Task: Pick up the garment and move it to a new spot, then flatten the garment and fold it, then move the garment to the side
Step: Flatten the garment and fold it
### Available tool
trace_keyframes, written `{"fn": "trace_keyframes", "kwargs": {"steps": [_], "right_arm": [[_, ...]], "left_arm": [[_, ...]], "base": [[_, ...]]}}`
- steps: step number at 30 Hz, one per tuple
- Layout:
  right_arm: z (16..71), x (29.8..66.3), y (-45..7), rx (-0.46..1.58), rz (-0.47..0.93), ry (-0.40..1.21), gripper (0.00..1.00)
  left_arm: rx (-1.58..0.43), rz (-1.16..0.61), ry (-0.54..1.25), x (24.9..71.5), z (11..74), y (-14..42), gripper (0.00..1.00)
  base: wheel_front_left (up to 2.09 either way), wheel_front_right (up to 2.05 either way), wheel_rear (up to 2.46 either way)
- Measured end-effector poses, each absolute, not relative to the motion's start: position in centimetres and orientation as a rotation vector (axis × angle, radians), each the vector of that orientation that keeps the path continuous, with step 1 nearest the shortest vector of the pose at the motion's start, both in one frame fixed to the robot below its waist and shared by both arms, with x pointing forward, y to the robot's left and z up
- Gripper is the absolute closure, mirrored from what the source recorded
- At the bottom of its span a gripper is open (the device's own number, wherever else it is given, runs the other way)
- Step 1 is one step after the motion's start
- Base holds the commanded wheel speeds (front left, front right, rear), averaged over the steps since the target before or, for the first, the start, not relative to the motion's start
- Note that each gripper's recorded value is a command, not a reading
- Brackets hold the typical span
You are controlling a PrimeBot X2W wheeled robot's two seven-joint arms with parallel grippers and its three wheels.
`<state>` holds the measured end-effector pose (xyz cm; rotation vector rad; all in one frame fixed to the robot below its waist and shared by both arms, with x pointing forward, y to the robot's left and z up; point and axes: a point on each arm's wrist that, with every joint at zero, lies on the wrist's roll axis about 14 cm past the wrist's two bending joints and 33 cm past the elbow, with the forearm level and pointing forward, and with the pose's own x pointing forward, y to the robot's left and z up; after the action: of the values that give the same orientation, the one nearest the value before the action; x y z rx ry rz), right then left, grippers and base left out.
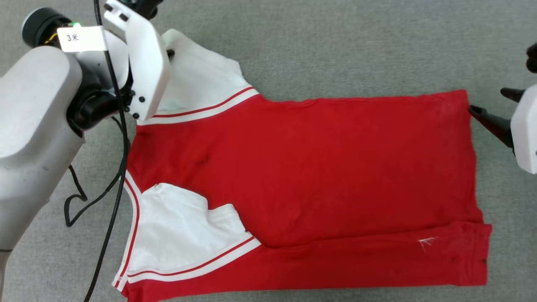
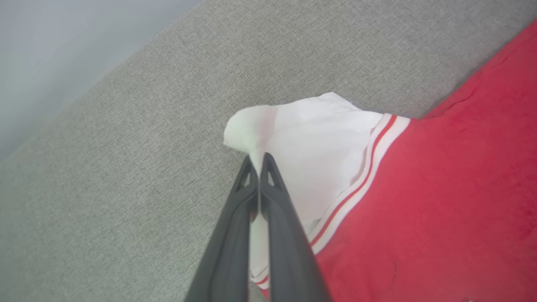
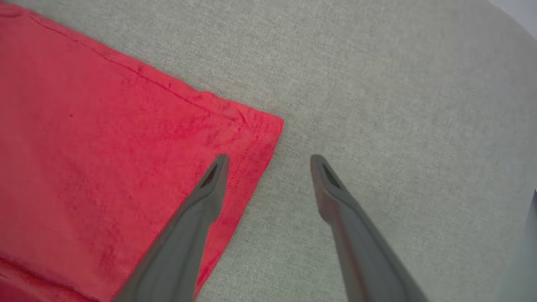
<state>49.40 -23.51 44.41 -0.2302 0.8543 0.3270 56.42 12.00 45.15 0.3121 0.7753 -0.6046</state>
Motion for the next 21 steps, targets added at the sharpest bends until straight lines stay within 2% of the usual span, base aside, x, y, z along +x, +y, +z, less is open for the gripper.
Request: {"fn": "trace_keyframes", "kwargs": {"steps": [11,18,19,20,21], "right_arm": [[36.9,50.7,-22.5,-0.274,0.354,1.096,0.00],[34.6,50.3,-22.1,-0.298,0.383,1.132,0.00],[34.7,50.3,-22.0,-0.293,0.383,1.118,0.64],[34.8,50.4,-22.0,-0.293,0.385,1.102,1.00],[35.1,50.5,-21.9,-0.288,0.387,1.085,1.00]], "left_arm": [[0.329,-0.622,0.770,57.2,43.3,12.2,1.00],[0.334,-0.620,0.787,56.9,42.3,12.6,1.00],[0.331,-0.621,0.786,56.9,42.3,12.6,1.00],[0.331,-0.621,0.782,56.9,42.4,12.6,1.00],[0.328,-0.621,0.779,56.9,42.6,12.6,1.00]], "base": [[0.00,0.00,0.00],[0.00,0.00,0.00],[0.00,0.00,0.00],[0.00,0.00,0.00],[0.00,0.00,0.00]]}}
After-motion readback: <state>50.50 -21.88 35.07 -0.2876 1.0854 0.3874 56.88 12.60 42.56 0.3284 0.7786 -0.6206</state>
